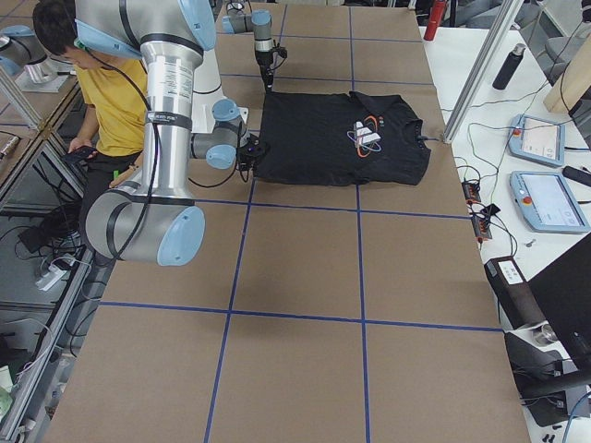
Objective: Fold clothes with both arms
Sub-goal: 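Move the left gripper to the other hem corner and grasp both corners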
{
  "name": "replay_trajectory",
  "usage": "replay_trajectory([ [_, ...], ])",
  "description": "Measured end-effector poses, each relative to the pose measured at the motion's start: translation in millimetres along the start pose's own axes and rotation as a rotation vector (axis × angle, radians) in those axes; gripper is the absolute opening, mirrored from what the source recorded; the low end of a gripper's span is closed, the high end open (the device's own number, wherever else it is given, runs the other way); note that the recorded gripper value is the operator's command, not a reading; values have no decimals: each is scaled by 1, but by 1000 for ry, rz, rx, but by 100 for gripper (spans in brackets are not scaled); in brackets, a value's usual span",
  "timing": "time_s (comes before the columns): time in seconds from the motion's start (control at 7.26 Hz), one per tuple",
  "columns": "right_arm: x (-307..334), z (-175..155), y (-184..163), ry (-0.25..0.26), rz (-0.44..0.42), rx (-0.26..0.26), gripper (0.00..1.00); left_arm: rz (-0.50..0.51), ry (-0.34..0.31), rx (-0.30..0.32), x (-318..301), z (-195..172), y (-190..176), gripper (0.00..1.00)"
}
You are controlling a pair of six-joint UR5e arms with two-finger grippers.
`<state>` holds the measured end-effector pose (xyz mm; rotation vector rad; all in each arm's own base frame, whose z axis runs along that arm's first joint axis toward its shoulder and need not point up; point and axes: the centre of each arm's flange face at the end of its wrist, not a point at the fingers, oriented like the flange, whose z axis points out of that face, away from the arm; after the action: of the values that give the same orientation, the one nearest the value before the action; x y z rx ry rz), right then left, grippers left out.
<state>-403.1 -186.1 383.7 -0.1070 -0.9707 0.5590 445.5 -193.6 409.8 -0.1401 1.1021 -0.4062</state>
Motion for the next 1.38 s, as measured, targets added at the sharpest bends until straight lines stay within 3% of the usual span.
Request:
replay_trajectory([
  [0.14, 0, 0, 0, 0, 0, 0, 0, 0, -2, -2, -1, 1, 1, 31],
  [0.28, 0, 0, 0, 0, 0, 0, 0, -1, -4, -3, -1, 1, 2, 22],
  [0.41, 0, 0, 0, 0, 0, 0, 0, -1, -4, -4, -2, 1, 2, 0],
  [0.96, -1, -2, 0, -4, 2, -1, 0, -2, -2, -13, 1, -5, 4, 0],
  [1.24, -6, -29, 0, -14, 12, -8, 0, -3, 27, -71, 10, -41, 9, 0],
  [1.38, -10, -56, 2, 11, 25, -15, 0, -1, 53, -112, 16, -72, 14, 0],
])
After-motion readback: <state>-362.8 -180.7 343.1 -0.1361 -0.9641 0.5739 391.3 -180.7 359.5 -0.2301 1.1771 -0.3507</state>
